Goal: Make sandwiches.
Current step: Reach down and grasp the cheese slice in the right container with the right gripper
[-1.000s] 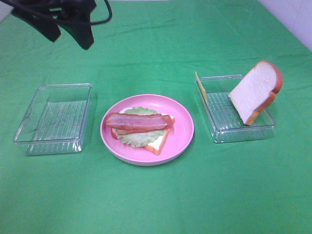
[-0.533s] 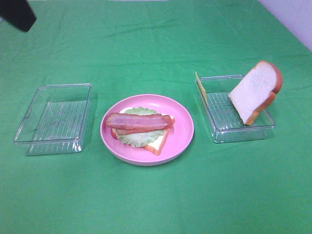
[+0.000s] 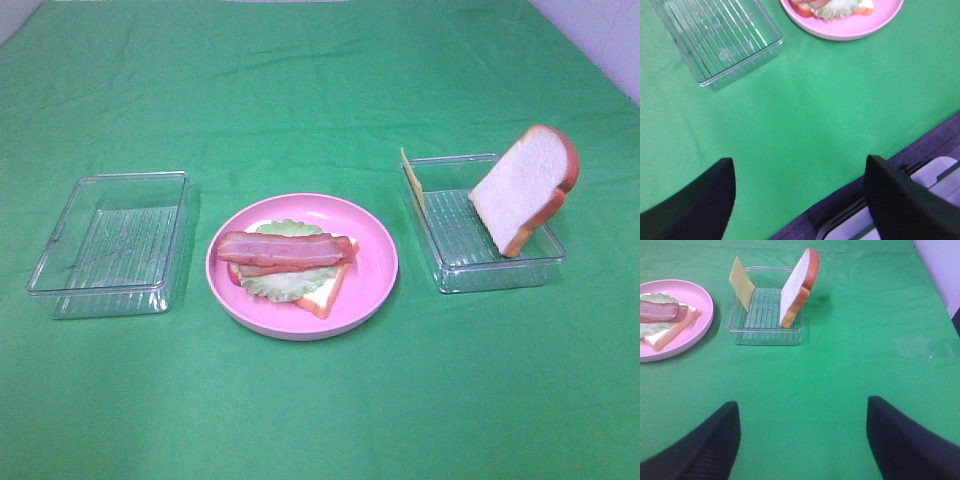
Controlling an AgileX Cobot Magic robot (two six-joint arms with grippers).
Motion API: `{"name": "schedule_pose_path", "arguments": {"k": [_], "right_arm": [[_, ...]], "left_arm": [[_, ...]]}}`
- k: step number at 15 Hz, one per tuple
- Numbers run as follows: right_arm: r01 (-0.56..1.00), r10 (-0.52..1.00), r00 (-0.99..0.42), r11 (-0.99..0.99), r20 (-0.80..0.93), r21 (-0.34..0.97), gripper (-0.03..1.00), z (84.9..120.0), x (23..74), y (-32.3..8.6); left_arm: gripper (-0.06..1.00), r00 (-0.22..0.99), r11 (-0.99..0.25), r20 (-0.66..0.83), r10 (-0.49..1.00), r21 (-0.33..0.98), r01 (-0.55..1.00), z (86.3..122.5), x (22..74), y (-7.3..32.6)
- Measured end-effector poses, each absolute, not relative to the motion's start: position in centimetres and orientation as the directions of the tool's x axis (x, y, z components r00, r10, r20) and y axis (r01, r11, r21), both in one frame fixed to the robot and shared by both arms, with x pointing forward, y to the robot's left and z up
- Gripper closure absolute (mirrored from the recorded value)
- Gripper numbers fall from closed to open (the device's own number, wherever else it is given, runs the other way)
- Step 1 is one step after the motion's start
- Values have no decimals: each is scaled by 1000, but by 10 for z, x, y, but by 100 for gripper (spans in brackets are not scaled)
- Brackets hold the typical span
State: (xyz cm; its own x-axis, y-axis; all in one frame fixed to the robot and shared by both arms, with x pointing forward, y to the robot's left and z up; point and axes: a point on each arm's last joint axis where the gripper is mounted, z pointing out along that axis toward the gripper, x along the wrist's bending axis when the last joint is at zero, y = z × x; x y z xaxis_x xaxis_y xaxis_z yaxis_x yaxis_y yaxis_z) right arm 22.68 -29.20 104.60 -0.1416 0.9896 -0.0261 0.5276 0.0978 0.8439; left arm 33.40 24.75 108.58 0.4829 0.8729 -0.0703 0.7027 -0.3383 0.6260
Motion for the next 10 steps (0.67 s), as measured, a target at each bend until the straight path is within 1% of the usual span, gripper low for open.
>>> {"name": "schedule_pose_path", "arguments": {"k": [3,5,7,10], "right_arm": [[528,990,-142,98,-26,844,29,1046,227,-292],[543,990,-142,98,-24,834,29,1046,229,-292],[601,990,-143,100,-16,793,29,1047,241,-292],[716,989,-147,98,11,691,29,1046,267,-290]], "left_arm": [[26,489,-302,-59,870,720,625,1064,298,264],[26,492,-284,-53,869,761,583,1061,285,271],[26,497,-251,-43,867,825,507,1065,270,278],[26,506,-243,-13,863,866,436,1066,256,285]]}}
